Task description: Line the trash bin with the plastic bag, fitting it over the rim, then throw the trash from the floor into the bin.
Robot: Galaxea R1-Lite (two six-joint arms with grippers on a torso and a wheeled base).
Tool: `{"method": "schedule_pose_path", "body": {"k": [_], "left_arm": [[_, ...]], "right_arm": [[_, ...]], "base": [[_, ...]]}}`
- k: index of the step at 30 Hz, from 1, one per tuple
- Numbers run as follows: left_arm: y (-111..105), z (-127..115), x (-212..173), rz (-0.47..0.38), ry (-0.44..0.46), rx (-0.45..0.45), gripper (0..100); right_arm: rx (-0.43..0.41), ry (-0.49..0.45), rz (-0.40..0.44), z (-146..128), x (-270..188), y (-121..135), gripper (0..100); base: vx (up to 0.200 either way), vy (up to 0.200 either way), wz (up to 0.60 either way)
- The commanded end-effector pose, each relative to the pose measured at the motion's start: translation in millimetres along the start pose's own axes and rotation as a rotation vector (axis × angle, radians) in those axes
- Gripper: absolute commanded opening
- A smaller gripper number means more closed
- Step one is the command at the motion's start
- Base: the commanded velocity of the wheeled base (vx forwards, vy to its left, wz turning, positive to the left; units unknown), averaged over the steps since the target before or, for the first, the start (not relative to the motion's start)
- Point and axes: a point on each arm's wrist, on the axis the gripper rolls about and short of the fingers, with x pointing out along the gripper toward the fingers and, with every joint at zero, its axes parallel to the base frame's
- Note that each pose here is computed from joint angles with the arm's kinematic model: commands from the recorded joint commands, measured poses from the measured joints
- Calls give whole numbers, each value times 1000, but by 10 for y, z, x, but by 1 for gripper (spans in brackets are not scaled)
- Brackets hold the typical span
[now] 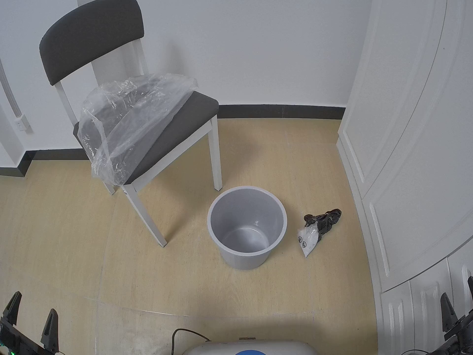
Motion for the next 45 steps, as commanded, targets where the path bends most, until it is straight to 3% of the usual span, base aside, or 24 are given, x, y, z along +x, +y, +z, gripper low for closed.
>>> {"method": "schedule_pose_path", "body": {"k": [1,4,12,22,32,41,44,45], "left_arm": [[-2,-53,1,-7,2,27,100],[-10,-50,0,-42,-2,52,100],[-7,-54,2,-33,5,4,100],[-8,-52,0,-36,0,39,100],[-6,-49,1,-24,2,-2,100],[-10,-50,0,-36,-2,52,100],[-8,-43,-1,-33,-6,33,100],[-10,213,-63,-46,-147,-114,100]], "right_arm": [[-24,24,16,-74,0,4,100],[-41,25,39,-76,0,9,100],[7,26,42,-78,-1,9,100],[-24,24,43,-76,-1,10,100],[-9,24,49,-76,-1,10,100],[-39,19,48,-71,-1,11,100],[-29,17,50,-70,-1,11,100],[-3,18,48,-70,-1,11,100]], "base": [[0,0,0],[0,0,0],[0,0,0],[0,0,0],[0,0,0],[0,0,0],[0,0,0],[0,0,0]]}}
